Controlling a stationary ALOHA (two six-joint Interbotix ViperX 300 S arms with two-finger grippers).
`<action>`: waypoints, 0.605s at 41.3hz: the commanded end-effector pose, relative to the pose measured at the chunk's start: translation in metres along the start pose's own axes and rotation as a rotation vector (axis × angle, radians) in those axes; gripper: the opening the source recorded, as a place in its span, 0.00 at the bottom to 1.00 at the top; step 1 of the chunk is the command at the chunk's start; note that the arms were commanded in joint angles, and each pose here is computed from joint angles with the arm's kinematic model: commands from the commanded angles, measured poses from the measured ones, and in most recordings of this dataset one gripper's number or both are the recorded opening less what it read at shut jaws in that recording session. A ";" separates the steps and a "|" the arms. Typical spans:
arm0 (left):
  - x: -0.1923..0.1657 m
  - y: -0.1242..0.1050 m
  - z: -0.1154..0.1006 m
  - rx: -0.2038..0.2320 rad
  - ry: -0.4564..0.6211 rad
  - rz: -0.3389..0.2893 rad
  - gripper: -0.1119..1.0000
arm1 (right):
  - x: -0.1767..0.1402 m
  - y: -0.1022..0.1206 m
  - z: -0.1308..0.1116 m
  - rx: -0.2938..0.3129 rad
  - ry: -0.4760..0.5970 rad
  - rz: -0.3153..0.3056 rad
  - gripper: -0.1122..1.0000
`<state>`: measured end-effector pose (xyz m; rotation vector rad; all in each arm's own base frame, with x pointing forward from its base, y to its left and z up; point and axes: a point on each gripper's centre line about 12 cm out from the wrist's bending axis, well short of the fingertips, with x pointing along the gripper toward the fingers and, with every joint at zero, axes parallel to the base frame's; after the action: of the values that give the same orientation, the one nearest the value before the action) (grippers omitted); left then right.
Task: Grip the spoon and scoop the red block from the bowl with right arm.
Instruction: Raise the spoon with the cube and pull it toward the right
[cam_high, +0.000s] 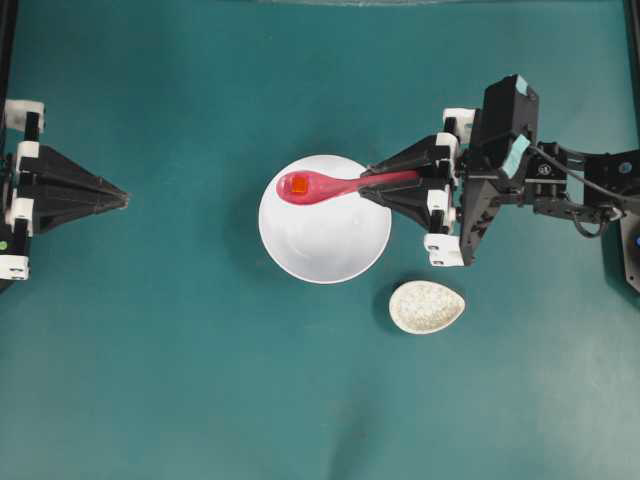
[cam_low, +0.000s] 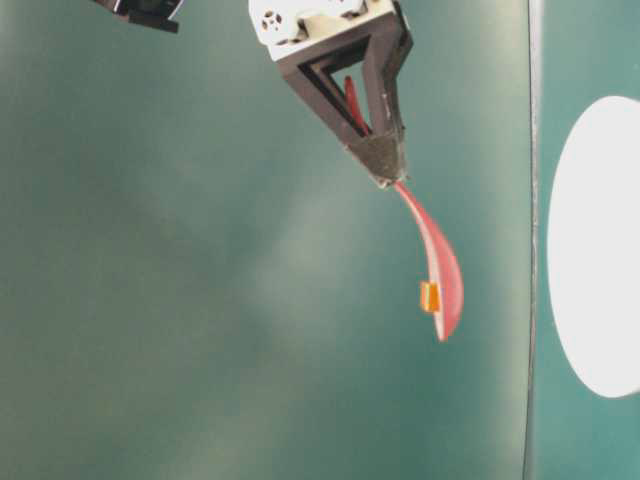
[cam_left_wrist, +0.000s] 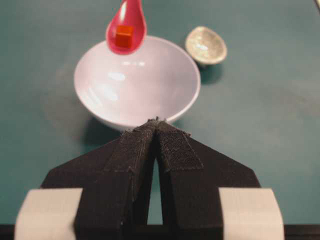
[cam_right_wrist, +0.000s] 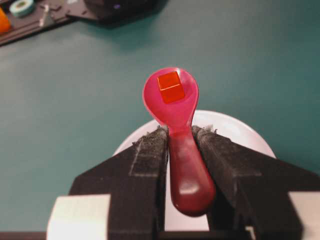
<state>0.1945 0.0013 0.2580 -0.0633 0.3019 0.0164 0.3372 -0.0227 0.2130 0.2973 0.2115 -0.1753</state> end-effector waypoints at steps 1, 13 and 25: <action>0.000 -0.001 0.010 0.000 -0.028 -0.002 0.10 | -0.004 0.007 0.015 -0.004 -0.072 0.026 0.32; 0.000 0.000 0.010 0.000 -0.029 0.000 0.10 | -0.012 0.009 0.019 -0.027 -0.122 0.047 0.32; 0.002 0.000 0.009 0.003 -0.023 0.000 0.10 | -0.021 0.009 0.024 -0.015 -0.146 0.052 0.32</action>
<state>0.1954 0.0010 0.2570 -0.0615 0.3065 0.0149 0.3244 -0.0190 0.2283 0.2689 0.1117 -0.1511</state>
